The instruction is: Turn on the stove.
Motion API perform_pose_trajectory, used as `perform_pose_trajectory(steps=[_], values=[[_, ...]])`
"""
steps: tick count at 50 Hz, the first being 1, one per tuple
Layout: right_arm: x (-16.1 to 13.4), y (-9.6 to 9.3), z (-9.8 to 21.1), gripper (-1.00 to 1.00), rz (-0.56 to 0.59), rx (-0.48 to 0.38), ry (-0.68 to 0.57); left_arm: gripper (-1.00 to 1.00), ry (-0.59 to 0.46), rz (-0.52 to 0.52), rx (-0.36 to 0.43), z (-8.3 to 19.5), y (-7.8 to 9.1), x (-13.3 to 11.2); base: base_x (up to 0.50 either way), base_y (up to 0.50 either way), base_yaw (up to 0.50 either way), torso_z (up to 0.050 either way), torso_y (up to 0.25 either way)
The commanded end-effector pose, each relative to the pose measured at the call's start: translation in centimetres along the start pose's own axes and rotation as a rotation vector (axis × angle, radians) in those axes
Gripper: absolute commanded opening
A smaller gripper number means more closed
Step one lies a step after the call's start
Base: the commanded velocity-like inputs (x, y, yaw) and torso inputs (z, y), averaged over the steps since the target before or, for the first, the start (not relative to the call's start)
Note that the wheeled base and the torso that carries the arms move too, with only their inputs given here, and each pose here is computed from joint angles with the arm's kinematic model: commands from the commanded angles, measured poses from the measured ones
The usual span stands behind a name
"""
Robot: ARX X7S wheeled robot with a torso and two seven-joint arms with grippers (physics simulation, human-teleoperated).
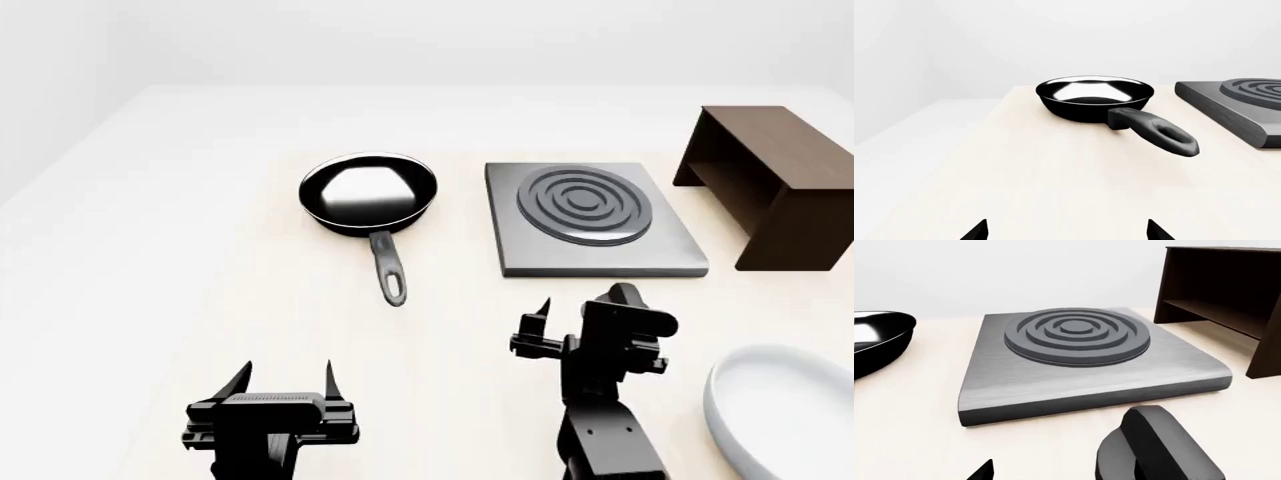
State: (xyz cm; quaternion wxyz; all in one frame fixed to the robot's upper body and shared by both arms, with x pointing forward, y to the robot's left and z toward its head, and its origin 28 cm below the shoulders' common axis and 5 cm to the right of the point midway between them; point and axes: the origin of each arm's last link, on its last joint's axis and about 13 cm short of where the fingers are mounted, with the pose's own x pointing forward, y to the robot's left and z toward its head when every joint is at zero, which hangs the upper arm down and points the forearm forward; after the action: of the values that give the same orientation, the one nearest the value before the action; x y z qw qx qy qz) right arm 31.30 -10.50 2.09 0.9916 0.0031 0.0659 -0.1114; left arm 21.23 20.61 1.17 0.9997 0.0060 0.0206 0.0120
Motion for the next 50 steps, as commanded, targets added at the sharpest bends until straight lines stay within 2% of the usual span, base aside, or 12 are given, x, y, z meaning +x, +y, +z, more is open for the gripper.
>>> perform_pose_trajectory(steps=[1, 50], values=[[0.4, 0.1, -0.6, 1.00, 0.007, 0.001, 0.019, 1.00, -0.001, 0.001, 0.000, 0.0, 0.0, 0.0, 0.00, 0.00, 0.00, 0.000, 0.000], [2.3, -0.1, -1.3, 1.00, -0.028, 0.017, 0.080, 1.00, -0.001, 0.001, -0.001, 0.0, 0.0, 0.0, 0.00, 0.00, 0.00, 0.000, 0.000]])
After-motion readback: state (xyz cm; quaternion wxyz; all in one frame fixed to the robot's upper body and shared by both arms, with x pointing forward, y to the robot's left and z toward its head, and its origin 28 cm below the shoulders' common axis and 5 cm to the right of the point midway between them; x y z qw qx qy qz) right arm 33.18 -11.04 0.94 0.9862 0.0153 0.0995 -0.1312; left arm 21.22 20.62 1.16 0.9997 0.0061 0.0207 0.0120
